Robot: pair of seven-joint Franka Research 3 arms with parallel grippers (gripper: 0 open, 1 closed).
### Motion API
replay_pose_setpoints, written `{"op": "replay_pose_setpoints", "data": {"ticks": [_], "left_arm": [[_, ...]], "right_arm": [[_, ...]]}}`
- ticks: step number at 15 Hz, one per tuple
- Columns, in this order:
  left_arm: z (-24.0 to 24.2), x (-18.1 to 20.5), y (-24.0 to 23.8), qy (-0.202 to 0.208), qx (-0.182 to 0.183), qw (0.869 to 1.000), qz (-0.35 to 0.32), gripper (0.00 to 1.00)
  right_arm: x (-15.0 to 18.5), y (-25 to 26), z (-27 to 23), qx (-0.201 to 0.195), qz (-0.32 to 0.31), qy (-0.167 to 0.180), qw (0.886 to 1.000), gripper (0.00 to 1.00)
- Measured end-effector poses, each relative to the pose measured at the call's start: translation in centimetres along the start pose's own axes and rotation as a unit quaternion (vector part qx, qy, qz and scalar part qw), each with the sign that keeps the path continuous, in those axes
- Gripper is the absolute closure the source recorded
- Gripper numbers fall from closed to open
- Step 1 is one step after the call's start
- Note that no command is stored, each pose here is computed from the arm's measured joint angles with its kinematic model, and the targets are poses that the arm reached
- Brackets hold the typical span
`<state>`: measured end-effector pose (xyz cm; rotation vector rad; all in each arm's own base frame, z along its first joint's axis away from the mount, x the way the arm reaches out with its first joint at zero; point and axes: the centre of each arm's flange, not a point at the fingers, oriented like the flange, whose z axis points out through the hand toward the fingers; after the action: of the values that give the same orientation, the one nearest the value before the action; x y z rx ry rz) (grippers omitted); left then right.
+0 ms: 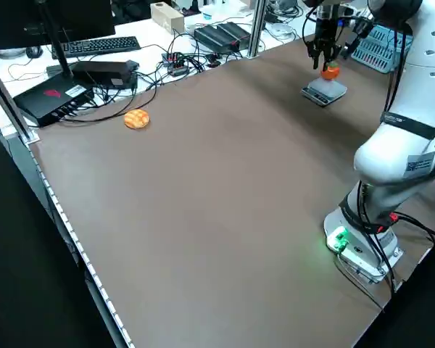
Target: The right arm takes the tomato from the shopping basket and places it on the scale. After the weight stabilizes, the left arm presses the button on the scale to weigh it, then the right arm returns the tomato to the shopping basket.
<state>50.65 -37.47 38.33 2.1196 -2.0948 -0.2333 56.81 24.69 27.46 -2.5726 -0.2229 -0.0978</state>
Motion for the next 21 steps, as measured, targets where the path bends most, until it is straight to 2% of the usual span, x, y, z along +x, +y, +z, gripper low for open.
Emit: {"op": "replay_pose_setpoints", "data": {"ticks": [1, 2, 3, 4, 6, 7, 9, 10, 12, 15, 16, 18, 21], "left_arm": [[0.3, 0.3, 0.1, -0.008, 0.005, 1.000, 0.006, 0.59], [0.6, 0.5, 0.0, -0.014, 0.009, 1.000, 0.010, 0.67], [0.9, 0.5, -0.1, -0.020, 0.012, 1.000, 0.014, 0.67], [1.3, 0.5, -0.2, -0.027, 0.014, 0.999, 0.016, 0.73], [2.3, 0.8, -0.5, -0.038, 0.017, 0.999, 0.024, 0.78], [2.7, 1.4, -0.5, -0.038, 0.020, 0.999, 0.029, 0.87], [3.2, 2.9, -0.6, -0.031, 0.031, 0.998, 0.041, 0.90], [3.5, 3.5, -0.7, -0.025, 0.036, 0.998, 0.044, 0.98], [4.2, 4.2, -1.3, -0.016, 0.042, 0.998, 0.046, 0.99], [5.9, 4.9, -2.0, -0.004, 0.048, 0.998, 0.049, 0.99], [7.4, 5.7, -2.4, 0.005, 0.052, 0.997, 0.052, 0.99], [9.1, 6.8, -2.3, 0.012, 0.054, 0.997, 0.052, 0.99], [11.1, 8.9, -1.4, 0.022, 0.060, 0.997, 0.047, 0.99]], "right_arm": [[0.4, 0.7, -1.2, -0.003, 0.005, 0.008, 1.000, 0.00], [0.8, 1.8, -2.8, -0.005, 0.011, 0.010, 1.000, 0.00], [1.3, 3.2, -5.0, -0.010, 0.015, 0.013, 1.000, 0.00], [1.8, 4.8, -7.6, -0.022, 0.014, 0.015, 1.000, 0.00], [2.8, 7.5, -13.3, -0.063, -0.006, 0.019, 0.998, 0.00], [3.3, 8.3, -16.0, -0.087, -0.018, 0.024, 0.996, 0.00], [4.1, 9.3, -20.9, -0.139, -0.048, 0.038, 0.988, 0.00], [4.3, 9.4, -22.9, -0.160, -0.060, 0.042, 0.984, 0.00], [4.2, 9.9, -26.3, -0.194, -0.075, 0.041, 0.977, 0.00], [3.5, 10.0, -31.9, -0.242, -0.091, 0.004, 0.966, 0.01], [2.6, 9.6, -36.1, -0.244, -0.071, -0.029, 0.967, 0.01], [1.1, 9.5, -39.1, -0.240, -0.037, -0.060, 0.968, 0.01], [-1.2, 9.0, -42.0, -0.253, 0.024, -0.082, 0.964, 0.03]]}}
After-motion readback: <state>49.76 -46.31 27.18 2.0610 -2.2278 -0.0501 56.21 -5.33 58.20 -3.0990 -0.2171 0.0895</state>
